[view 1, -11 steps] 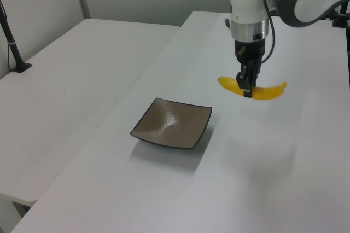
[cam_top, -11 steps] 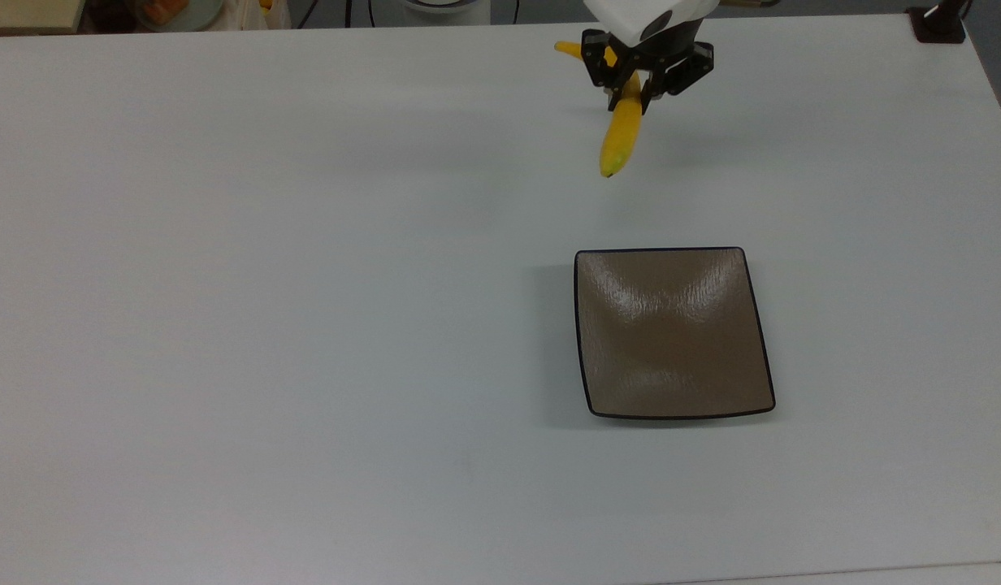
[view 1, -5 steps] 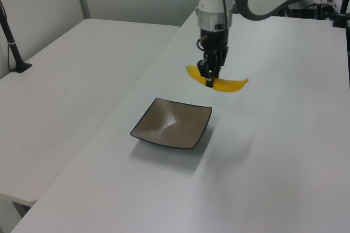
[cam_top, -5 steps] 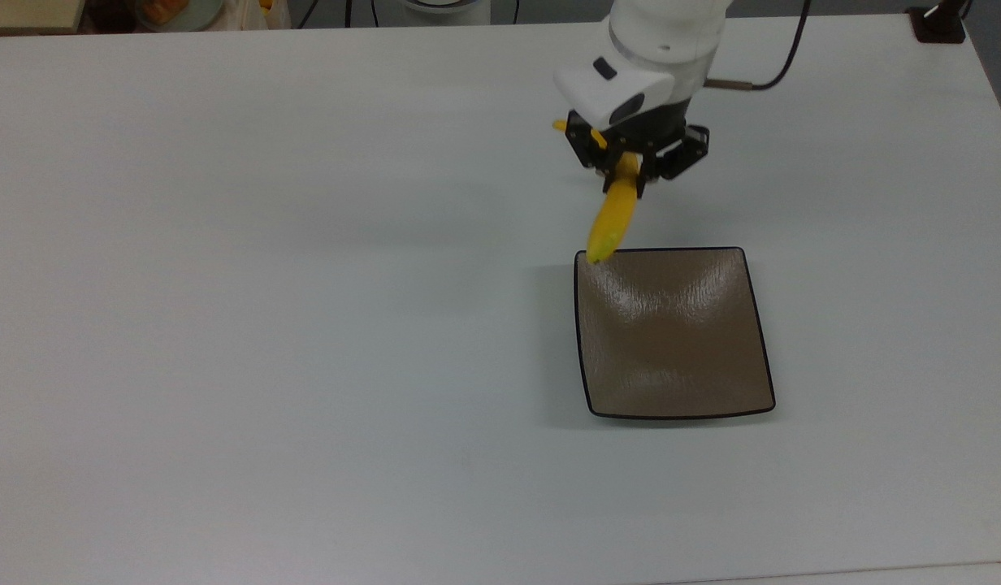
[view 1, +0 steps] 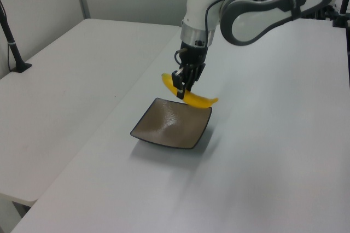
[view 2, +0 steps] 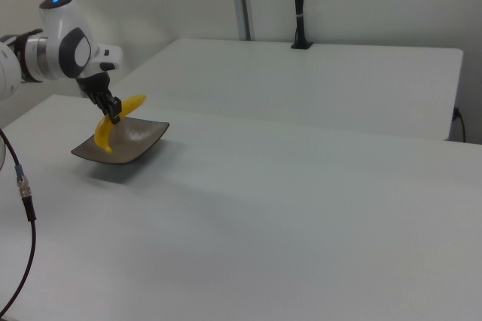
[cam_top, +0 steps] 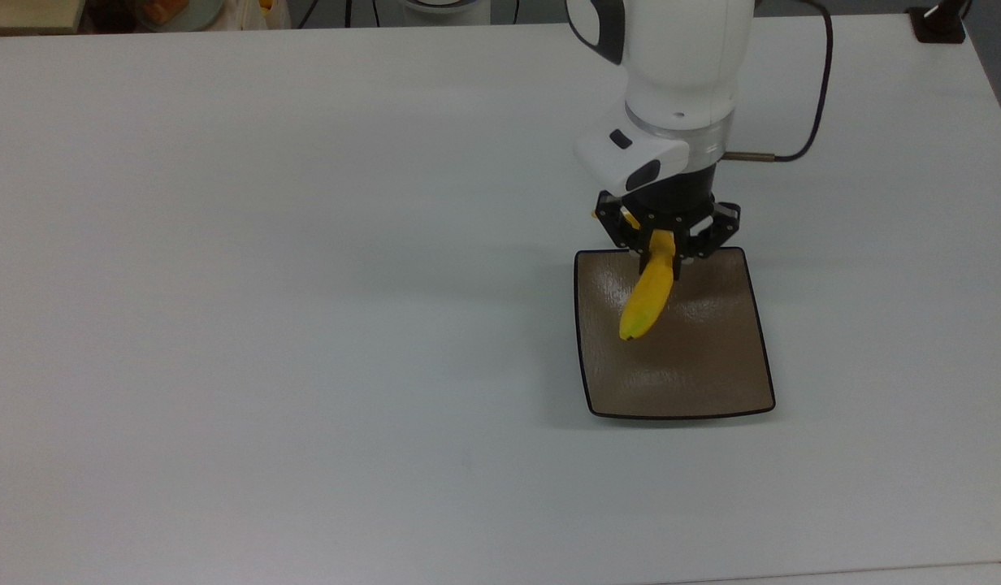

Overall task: Bananas placed on a ceramic plate
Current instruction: 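Carry the banana over the brown square plate and lower it, then set the banana on the plate and open the gripper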

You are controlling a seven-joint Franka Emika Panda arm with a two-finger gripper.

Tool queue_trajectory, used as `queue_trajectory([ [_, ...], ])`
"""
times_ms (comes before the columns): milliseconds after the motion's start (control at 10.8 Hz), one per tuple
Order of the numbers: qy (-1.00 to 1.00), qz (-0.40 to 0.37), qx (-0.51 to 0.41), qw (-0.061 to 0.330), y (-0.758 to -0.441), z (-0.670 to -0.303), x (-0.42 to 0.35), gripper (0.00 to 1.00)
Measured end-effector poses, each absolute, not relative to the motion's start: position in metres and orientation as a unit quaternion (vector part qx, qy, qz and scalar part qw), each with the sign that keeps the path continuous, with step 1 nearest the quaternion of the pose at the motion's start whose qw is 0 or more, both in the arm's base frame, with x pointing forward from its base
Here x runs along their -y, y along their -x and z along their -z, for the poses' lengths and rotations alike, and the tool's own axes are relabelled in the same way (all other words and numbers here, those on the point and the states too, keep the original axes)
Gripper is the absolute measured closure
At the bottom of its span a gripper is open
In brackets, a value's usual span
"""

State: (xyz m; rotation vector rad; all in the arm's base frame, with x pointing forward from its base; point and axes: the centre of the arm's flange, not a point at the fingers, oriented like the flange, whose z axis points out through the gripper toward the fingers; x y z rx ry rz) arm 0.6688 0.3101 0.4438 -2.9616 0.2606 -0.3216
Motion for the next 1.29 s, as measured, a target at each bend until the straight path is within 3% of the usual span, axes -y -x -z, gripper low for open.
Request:
queue_trajectory([
  [555,0.962,0.165,-0.164,0.143,-0.684,-0.413,-0.339,0.69],
  [1294,0.941,0.199,-0.211,0.174,-0.702,-0.383,-0.33,0.69],
])
